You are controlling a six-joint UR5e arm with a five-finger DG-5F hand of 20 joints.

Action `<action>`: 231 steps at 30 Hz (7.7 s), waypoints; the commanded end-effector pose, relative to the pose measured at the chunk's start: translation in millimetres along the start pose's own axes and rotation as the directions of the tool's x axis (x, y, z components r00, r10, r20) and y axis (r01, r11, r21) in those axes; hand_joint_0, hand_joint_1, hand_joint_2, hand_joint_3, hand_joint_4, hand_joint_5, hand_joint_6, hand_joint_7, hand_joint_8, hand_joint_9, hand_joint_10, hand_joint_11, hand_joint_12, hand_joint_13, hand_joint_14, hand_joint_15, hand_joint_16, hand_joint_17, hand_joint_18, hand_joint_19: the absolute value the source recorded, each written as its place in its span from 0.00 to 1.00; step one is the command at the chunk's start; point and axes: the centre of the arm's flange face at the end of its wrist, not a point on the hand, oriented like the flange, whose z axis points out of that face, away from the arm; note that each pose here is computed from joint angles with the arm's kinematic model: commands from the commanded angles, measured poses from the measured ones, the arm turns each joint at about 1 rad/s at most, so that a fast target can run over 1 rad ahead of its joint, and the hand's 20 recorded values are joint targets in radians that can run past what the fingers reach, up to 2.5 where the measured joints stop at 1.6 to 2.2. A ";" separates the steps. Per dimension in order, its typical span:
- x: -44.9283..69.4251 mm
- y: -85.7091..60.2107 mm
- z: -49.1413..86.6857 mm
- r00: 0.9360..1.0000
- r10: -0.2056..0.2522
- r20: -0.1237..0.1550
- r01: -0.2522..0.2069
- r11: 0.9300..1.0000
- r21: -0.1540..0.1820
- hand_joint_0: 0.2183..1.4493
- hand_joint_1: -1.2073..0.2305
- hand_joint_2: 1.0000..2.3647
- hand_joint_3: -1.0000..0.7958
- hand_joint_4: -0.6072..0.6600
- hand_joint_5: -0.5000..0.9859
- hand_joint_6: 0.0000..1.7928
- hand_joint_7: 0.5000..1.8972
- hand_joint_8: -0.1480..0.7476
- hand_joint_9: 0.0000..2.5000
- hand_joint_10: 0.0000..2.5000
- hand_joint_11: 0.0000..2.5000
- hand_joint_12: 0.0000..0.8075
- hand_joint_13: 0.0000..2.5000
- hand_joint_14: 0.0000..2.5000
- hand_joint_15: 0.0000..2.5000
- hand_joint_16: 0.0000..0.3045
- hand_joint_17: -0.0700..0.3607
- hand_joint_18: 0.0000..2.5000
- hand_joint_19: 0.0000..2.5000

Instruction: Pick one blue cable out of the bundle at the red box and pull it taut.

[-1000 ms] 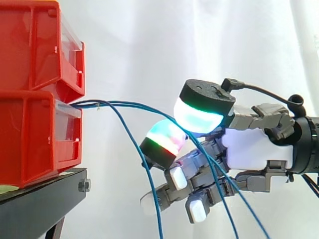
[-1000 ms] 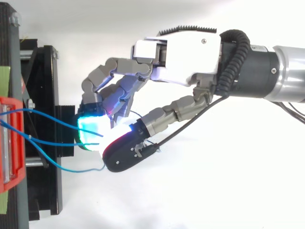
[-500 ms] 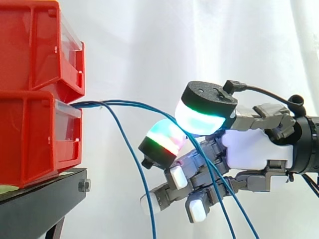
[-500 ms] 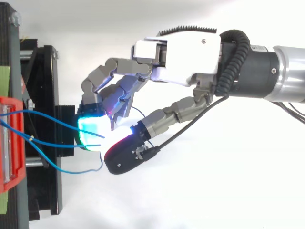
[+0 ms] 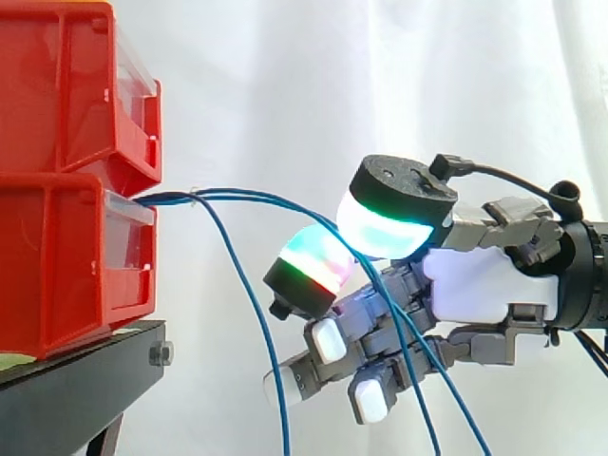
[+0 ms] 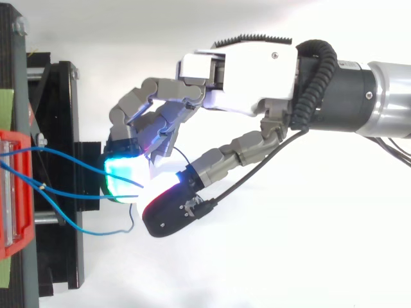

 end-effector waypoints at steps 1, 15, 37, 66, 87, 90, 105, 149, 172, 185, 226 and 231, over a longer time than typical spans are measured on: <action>-0.3 0.1 -0.3 1.000 0.000 0.000 0.000 1.000 0.001 0.32 0.27 0.01 0.44 0.51 0.24 0.48 0.45 0.50 0.33 0.00 0.25 0.48 0.21 0.00 0.11 0.19 0.47 0.32 0.23; 1.0 0.2 -0.2 1.000 0.000 -0.003 0.000 1.000 0.001 0.30 0.37 0.01 0.51 0.49 0.28 0.42 0.42 0.49 0.34 0.00 0.19 0.54 0.22 0.00 0.10 0.22 0.52 0.34 0.22; 0.9 -1.0 -0.1 1.000 0.000 0.000 0.000 1.000 0.003 0.47 0.16 0.02 0.46 0.52 0.21 0.49 0.33 0.46 0.28 0.01 0.25 0.48 0.18 0.00 0.10 0.19 0.46 0.29 0.21; 1.3 -0.9 -0.1 1.000 0.000 -0.005 0.000 1.000 0.002 0.50 0.12 0.01 0.40 0.61 0.18 0.50 0.28 0.41 0.16 0.00 0.23 0.47 0.09 0.00 0.07 0.19 0.46 0.22 0.17; 0.1 -1.0 -0.2 1.000 0.000 -0.003 0.000 1.000 0.003 0.29 0.29 0.00 0.31 0.64 0.22 0.47 0.33 0.52 0.24 0.01 0.24 0.49 0.12 0.00 0.07 0.20 0.48 0.26 0.20; 0.1 -1.0 -0.2 1.000 0.000 -0.003 0.000 1.000 0.003 0.30 0.32 0.00 0.32 0.64 0.22 0.47 0.33 0.53 0.24 0.00 0.24 0.49 0.12 0.00 0.08 0.20 0.47 0.26 0.20; 1.3 -0.9 -0.1 1.000 0.000 -0.005 0.000 1.000 0.002 0.29 0.40 0.00 0.32 0.61 0.24 0.46 0.36 0.52 0.28 0.01 0.23 0.49 0.14 0.00 0.08 0.19 0.47 0.27 0.21; 1.3 -0.9 -0.1 1.000 0.000 -0.005 0.000 1.000 0.002 0.37 0.21 0.01 0.40 0.58 0.24 0.50 0.45 0.54 0.30 0.01 0.26 0.49 0.17 0.00 0.08 0.19 0.47 0.31 0.20; 1.2 0.2 -0.2 1.000 0.002 -0.004 -0.002 1.000 0.001 0.28 0.37 0.00 0.28 0.64 0.25 0.48 0.40 0.56 0.32 0.01 0.27 0.50 0.18 0.00 0.09 0.20 0.48 0.32 0.22; 1.3 0.2 -0.2 1.000 0.002 -0.006 -0.002 1.000 0.001 0.28 0.40 0.00 0.30 0.64 0.25 0.48 0.40 0.56 0.33 0.01 0.27 0.50 0.18 0.00 0.09 0.20 0.48 0.32 0.22; 0.3 3.6 -0.4 1.000 -0.001 0.001 0.001 1.000 -0.003 0.25 0.45 0.00 0.28 0.66 0.26 0.40 0.37 0.56 0.31 0.01 0.25 0.51 0.15 0.00 0.09 0.21 0.49 0.28 0.21; 0.3 3.4 -0.5 1.000 -0.001 0.001 0.001 1.000 -0.002 0.23 0.45 0.00 0.28 0.66 0.26 0.40 0.38 0.57 0.31 0.00 0.25 0.52 0.15 0.00 0.08 0.21 0.50 0.28 0.22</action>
